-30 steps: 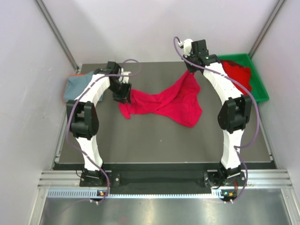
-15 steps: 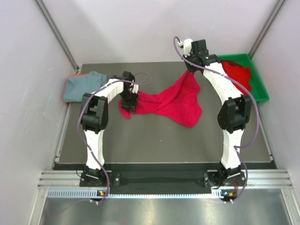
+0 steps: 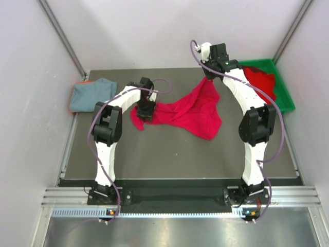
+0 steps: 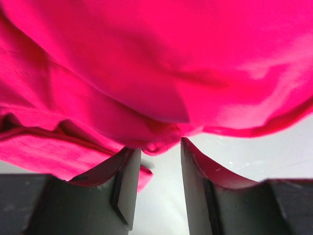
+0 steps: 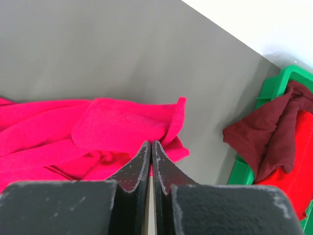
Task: Fold and stack the t-shirts
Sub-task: Flatten the tshirt out
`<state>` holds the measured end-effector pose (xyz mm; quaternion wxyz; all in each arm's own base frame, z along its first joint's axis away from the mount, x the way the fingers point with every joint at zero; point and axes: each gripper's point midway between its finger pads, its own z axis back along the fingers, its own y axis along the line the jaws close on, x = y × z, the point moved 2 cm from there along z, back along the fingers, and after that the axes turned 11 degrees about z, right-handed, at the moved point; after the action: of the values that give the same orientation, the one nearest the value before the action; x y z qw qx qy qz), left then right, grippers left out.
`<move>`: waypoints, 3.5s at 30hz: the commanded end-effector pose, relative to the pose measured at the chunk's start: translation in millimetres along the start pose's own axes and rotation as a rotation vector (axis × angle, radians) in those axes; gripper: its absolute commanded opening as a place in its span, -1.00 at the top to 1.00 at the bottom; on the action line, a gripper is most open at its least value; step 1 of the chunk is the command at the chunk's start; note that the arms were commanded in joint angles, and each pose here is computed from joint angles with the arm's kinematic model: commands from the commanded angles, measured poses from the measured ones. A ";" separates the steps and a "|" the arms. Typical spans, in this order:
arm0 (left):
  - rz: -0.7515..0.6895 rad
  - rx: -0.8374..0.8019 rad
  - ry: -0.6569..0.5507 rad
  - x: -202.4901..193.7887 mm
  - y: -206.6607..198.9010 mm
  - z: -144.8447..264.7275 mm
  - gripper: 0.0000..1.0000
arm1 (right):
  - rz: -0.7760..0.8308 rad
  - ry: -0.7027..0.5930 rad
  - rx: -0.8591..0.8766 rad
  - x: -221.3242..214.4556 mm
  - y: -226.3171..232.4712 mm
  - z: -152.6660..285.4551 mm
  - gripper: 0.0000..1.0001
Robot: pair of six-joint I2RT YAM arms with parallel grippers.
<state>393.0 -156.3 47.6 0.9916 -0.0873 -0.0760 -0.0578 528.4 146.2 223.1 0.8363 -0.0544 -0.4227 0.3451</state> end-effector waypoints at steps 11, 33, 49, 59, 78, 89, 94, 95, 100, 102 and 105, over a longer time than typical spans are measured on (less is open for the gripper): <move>-0.023 0.078 -0.152 9.6 -2.2 49.3 0.15 | -0.008 -0.081 -0.022 28.5 -5.3 -3.0 1.00; -0.086 0.132 -0.064 2.8 -6.9 4.6 0.16 | -0.008 -0.080 -0.034 27.0 -11.3 -2.5 1.00; -0.090 0.137 -0.107 4.1 -6.5 26.4 0.86 | -0.013 -0.077 -0.033 25.5 -12.0 -4.7 1.00; -0.096 0.122 -0.146 2.1 -9.6 47.2 0.74 | -0.018 -0.075 -0.032 25.7 -10.9 -9.7 1.00; -0.098 0.105 -0.108 3.0 -11.3 29.5 0.38 | -0.011 -0.079 -0.039 28.1 -10.9 -6.1 1.00; -0.097 0.101 -0.082 -2.4 -10.5 22.1 0.38 | -0.009 -0.073 -0.043 26.5 -11.9 -7.8 1.00; -0.094 0.114 -0.060 -3.8 -7.8 12.5 0.38 | -0.010 -0.071 -0.040 25.7 -11.1 -9.2 1.00; -0.094 0.118 -0.058 -4.0 -7.1 11.4 0.39 | -0.010 -0.073 -0.040 26.2 -11.3 -8.9 1.00; -0.094 0.121 -0.054 -2.0 -6.9 6.8 0.41 | -0.009 -0.069 -0.040 25.1 -11.1 -9.9 1.00; -0.094 0.124 -0.053 -1.6 -6.4 6.3 0.44 | -0.009 -0.071 -0.038 25.6 -10.0 -9.9 1.00; -0.094 0.124 -0.059 0.3 -6.9 7.5 0.54 | -0.009 -0.070 -0.039 25.1 -10.8 -11.0 1.00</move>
<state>380.2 -158.3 45.1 0.9910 -0.0189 -0.0889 -0.0982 542.1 151.1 217.7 0.8357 -0.0517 -0.4273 0.3412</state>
